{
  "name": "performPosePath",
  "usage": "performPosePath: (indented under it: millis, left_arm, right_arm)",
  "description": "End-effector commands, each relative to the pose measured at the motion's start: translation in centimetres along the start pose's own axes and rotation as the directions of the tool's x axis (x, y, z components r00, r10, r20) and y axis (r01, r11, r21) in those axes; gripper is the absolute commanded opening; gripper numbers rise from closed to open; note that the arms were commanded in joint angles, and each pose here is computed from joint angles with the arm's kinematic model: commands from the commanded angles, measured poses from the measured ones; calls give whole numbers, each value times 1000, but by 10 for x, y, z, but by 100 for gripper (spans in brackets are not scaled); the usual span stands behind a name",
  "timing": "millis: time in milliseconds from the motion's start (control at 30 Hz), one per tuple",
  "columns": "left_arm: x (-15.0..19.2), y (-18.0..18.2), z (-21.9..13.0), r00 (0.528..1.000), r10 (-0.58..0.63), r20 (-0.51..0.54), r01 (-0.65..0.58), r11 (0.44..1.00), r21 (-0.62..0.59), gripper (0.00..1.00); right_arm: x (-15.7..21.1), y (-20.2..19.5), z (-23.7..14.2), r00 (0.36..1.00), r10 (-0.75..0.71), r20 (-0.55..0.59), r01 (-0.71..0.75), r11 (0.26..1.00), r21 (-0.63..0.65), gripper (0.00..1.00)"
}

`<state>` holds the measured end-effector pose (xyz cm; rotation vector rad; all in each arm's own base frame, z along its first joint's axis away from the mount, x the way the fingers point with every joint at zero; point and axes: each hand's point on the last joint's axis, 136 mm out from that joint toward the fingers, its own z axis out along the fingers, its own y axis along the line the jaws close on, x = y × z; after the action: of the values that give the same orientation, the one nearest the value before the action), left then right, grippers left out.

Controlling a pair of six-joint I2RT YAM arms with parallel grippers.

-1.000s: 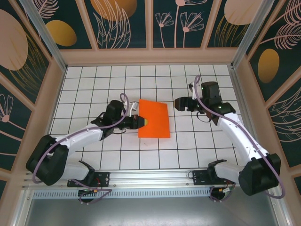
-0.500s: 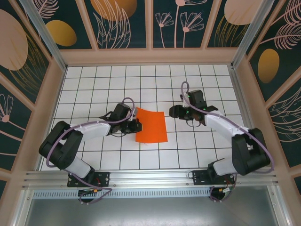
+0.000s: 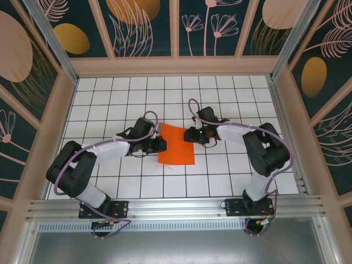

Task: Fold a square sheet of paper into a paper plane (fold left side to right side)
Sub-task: First fold in half a square sheet of paper at the center of the table.

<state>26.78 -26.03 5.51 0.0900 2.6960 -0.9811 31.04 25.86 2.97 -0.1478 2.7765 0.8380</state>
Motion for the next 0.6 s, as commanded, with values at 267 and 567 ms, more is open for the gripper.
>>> performPosePath:
  millis: [267,567]
  left_arm:
    - [-17,-43,-6,999,-15,34,9,984,179,40]
    - [-14,-67,0,1000,-8,7,5,958,287,57]
  right_arm:
    - [18,-24,17,998,34,-55,-30,996,82,44]
    - [24,-12,20,998,37,-53,-38,999,-11,45]
